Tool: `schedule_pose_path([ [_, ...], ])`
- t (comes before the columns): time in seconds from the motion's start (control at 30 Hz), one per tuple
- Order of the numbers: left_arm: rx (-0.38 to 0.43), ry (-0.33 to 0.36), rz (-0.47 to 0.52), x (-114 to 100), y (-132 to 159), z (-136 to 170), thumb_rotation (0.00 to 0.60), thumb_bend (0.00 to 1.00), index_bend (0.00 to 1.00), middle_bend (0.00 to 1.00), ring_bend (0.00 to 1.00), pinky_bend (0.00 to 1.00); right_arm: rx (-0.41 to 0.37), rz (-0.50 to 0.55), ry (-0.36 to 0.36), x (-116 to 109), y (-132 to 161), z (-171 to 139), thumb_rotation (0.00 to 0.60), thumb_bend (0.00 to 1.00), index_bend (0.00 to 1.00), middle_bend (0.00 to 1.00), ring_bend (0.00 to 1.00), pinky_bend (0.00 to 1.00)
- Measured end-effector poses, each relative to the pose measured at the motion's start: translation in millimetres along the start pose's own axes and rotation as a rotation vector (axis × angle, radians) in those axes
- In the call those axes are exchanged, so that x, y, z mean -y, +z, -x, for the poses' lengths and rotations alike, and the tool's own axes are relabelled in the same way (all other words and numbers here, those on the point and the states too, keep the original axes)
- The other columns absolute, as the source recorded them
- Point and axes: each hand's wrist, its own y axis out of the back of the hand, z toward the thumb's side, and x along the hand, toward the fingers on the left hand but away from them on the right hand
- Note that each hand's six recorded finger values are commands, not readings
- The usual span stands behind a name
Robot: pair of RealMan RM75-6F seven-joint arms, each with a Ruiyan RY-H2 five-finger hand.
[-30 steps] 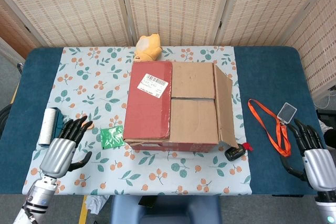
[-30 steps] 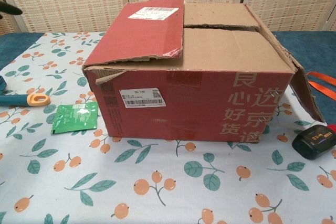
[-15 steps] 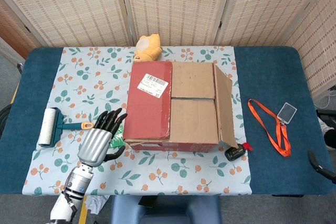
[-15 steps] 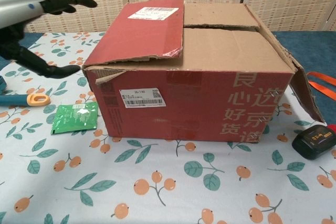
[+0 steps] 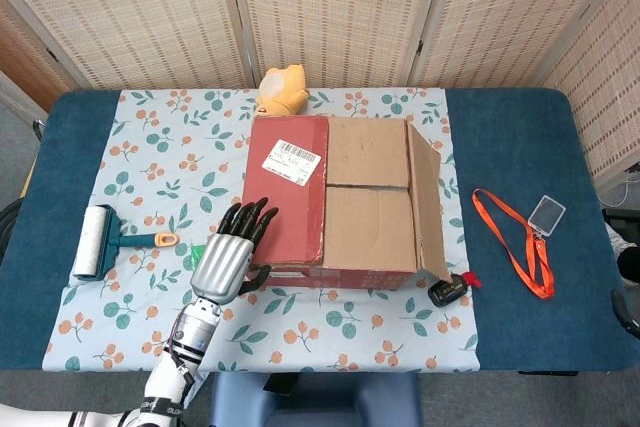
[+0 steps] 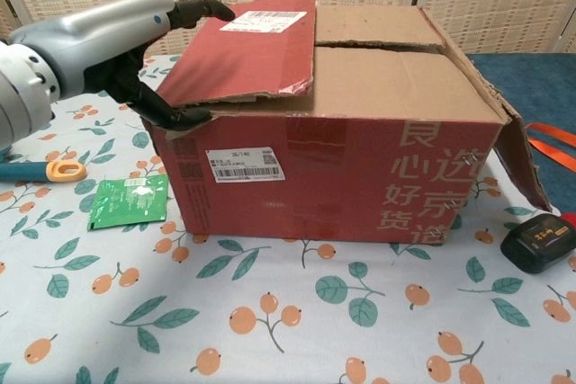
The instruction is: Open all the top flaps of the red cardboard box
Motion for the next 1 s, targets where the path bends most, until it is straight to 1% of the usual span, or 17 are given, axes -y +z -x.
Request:
schedule_pose_path([
  [0.23, 0.016, 0.004, 0.022, 1.6, 8.1, -4.8, 0.6, 0.41, 0.0, 0.0, 0.0, 0.05, -0.002, 0.004, 0.021, 3.5, 1.6, -1.1, 0.6, 0.42, 0.0, 0.0, 0.0, 0.0],
  [0.37, 0.013, 0.01, 0.025, 1.3, 9.1, -8.1, 0.6, 0.42, 0.0, 0.0, 0.0, 0.05, -0.002, 0.007, 0.015, 2.3, 1.5, -1.0, 0.6, 0.42, 0.0, 0.0, 0.0, 0.0],
  [0.77, 0.023, -0.02, 0.005, 13.9, 13.2, -17.1, 0.6, 0.42, 0.0, 0.0, 0.0, 0.05, 0.003, 0.019, 0.015, -1.0, 0.0, -3.0, 0.6, 0.42, 0.0, 0.0, 0.0, 0.0],
  [1.0, 0.025, -0.019, -0.003, 15.2, 14.0, -17.4, 0.6, 0.41, 0.0, 0.0, 0.0, 0.05, 0.0, 0.02, 0.027, 1.5, 0.8, -3.5, 0.6, 0.42, 0.0, 0.0, 0.0, 0.0],
])
